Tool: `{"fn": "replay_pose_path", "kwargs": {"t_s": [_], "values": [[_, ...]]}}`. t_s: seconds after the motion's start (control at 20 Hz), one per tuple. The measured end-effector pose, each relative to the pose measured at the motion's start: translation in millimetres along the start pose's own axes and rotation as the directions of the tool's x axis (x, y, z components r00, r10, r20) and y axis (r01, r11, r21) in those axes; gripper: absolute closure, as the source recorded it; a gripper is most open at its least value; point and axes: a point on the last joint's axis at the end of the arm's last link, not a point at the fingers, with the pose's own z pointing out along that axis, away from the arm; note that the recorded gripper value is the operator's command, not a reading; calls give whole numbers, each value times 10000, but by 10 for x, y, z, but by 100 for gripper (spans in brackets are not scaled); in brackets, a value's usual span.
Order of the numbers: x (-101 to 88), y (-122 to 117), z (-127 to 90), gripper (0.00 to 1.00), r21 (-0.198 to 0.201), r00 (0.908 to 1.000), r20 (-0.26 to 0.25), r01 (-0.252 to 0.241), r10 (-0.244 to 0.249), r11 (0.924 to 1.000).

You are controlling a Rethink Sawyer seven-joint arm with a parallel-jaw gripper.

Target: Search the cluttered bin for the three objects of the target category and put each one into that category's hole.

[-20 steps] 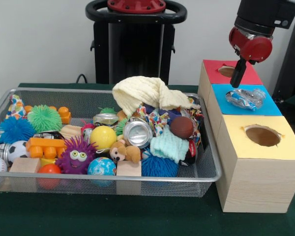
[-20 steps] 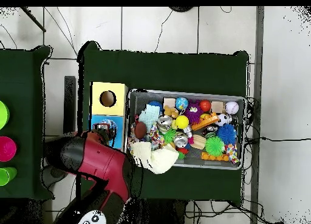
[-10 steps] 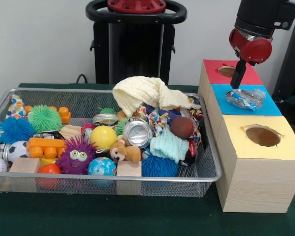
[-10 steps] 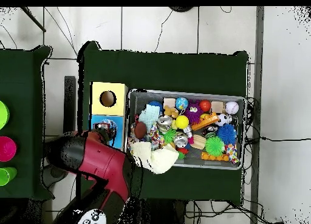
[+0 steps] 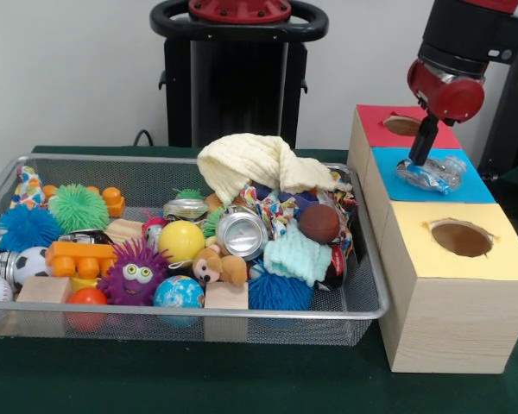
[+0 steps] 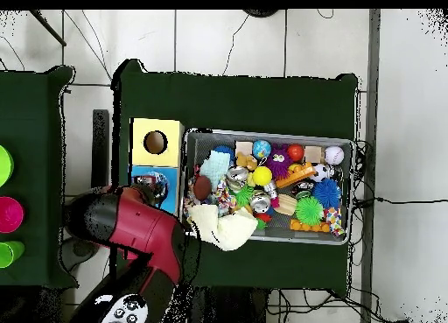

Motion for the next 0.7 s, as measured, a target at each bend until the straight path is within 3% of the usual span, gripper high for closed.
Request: {"fn": "replay_pose_path", "kwargs": {"t_s": [0.7], "values": [[89, 41, -24, 100, -128, 9999, -21, 116, -116, 9999]]}}
